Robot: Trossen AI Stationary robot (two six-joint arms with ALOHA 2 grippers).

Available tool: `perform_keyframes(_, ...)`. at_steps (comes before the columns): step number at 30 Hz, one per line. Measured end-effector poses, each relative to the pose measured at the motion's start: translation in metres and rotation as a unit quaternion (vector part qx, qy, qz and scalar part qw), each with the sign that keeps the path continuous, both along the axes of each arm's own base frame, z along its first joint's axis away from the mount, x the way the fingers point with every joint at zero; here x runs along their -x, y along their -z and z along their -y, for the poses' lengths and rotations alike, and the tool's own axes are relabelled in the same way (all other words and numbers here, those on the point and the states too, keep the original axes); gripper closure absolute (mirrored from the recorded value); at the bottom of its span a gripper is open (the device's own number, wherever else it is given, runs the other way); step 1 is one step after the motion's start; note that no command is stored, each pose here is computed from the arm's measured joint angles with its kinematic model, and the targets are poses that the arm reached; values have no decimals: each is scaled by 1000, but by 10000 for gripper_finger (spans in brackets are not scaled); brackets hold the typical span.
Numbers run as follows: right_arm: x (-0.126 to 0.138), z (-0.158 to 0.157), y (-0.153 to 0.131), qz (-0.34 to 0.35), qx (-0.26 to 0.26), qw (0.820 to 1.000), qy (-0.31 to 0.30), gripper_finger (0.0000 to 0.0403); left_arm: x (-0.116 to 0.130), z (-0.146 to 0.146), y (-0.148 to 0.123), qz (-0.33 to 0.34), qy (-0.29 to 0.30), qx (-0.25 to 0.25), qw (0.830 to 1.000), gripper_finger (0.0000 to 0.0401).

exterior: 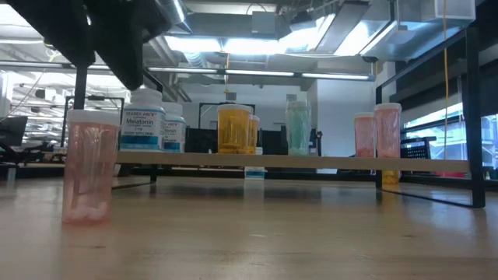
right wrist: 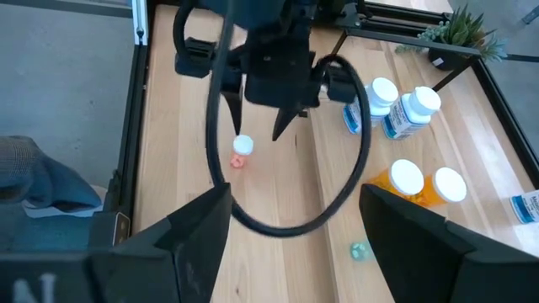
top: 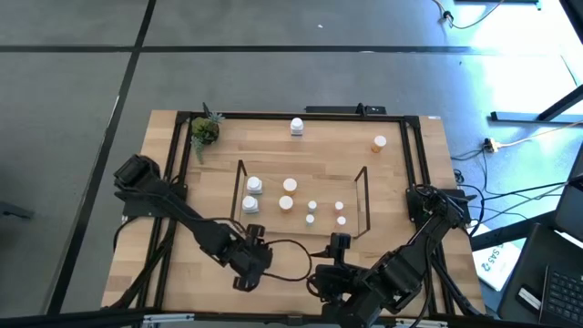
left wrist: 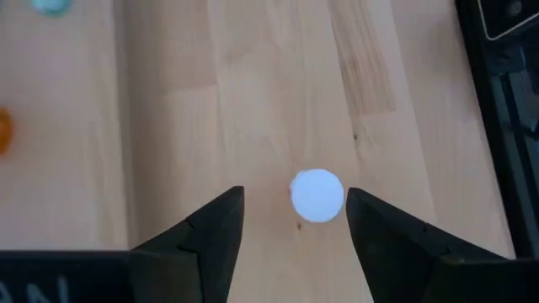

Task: Pick and place medicine bottles onto shelf by color
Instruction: Adjust the pink bottle on the shelf

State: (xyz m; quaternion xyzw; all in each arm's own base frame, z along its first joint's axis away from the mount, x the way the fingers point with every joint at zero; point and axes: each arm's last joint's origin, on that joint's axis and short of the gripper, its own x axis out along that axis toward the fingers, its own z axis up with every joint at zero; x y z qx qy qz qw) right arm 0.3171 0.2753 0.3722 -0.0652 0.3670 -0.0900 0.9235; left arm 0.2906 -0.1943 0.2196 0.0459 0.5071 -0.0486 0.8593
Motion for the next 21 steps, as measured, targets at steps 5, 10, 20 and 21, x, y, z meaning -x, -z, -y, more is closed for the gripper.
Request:
perform_keyframes(5,-1,-1,0,2,1,1000,-5,139,18,11,-15,27,13,-20,999,198)
perform_keyframes(10,-2,-1,-1,8,-5,1000,-4,139,39,17,-27,51,-13,-47,997,198)
perform_keyframes(20,-2,-2,-1,9,-5,1000,-4,139,78,41,-38,79,-21,-42,996,198)
perform_keyframes(21,-2,-2,-1,9,-5,1000,-4,139,82,43,-38,82,-23,-44,995,198)
